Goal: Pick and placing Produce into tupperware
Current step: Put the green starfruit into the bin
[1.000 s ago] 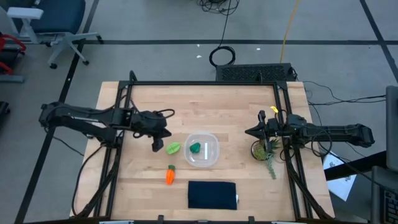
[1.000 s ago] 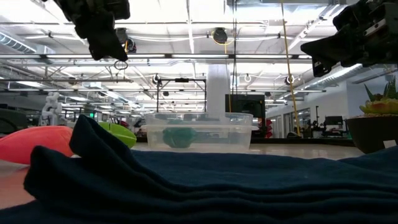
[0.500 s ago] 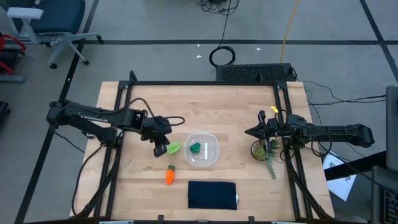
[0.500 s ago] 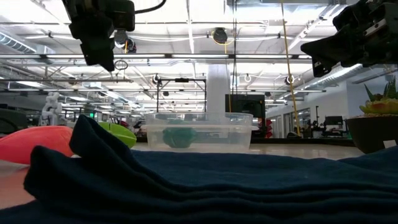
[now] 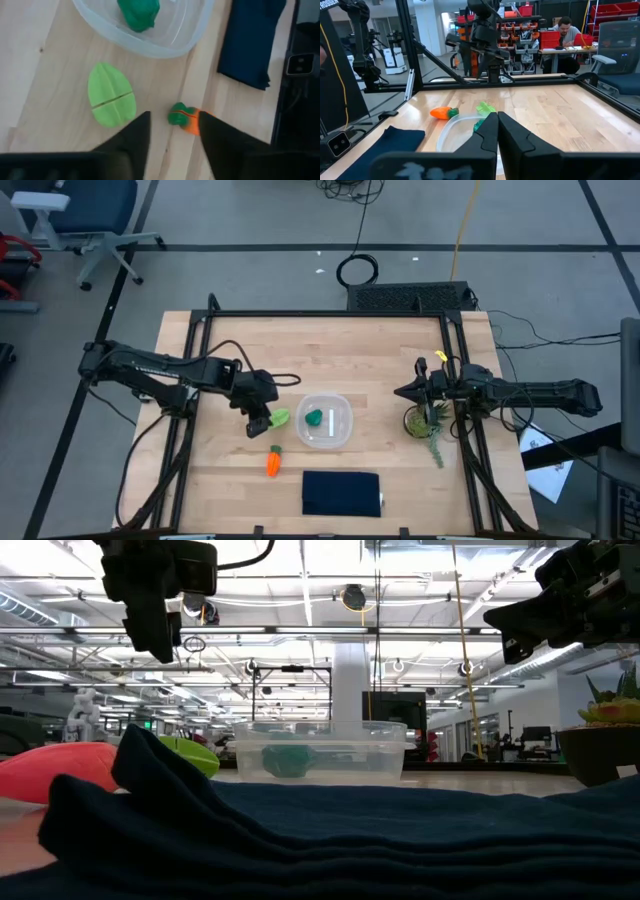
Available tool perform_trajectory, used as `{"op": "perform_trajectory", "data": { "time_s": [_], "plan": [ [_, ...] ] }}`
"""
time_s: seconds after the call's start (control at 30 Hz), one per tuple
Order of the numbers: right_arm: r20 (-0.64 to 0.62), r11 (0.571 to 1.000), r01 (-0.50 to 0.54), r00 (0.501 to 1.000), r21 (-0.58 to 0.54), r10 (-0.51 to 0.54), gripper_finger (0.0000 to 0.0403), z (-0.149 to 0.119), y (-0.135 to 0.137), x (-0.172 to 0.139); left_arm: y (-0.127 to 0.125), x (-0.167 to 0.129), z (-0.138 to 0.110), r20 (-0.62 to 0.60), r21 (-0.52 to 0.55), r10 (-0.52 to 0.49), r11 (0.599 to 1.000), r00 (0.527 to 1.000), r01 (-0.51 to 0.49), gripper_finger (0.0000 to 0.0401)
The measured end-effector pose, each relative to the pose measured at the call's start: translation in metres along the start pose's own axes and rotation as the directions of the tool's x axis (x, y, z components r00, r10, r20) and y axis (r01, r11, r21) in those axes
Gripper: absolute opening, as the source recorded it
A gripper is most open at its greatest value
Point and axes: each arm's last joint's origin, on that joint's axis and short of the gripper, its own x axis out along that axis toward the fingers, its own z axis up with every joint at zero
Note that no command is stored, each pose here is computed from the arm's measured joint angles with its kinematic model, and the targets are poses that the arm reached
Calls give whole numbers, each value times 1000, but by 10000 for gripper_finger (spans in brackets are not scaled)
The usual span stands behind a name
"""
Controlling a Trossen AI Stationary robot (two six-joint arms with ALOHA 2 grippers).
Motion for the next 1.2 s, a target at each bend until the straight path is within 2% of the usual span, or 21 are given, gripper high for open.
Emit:
{"op": "perform_trajectory", "data": {
  "time_s": [0.2, 0.4, 0.63, 0.9, 1.03, 1.2],
  "plan": [
    [0, 1000, 0, 1000, 0, 0, 0, 0, 0, 0, 1, 5, 1, -18, -55, 10, 998, 1000, -11, 287],
    [0, 1000, 0, 1000, 0, 0, 0, 0, 0, 0, 6, 15, -1, -74, -53, 71, 996, 995, -75, 346],
    [-6, 1000, 0, 1000, 1, 0, 0, -1, 0, 1, 13, 34, 4, -102, -8, 141, 990, 985, -142, 372],
    [-19, 1000, 2, 1000, 4, -2, 0, -2, 0, 2, 27, 57, 7, -176, 9, 226, 974, 958, -228, 377],
    [-18, 1000, 2, 1000, 3, -2, 0, -2, -1, 2, 32, 64, 8, -177, 41, 271, 963, 946, -268, 377],
    [-20, 1000, 2, 1000, 4, -2, 0, -2, -1, 2, 36, 65, 13, -145, 56, 280, 960, 949, -274, 377]
  ]
}}
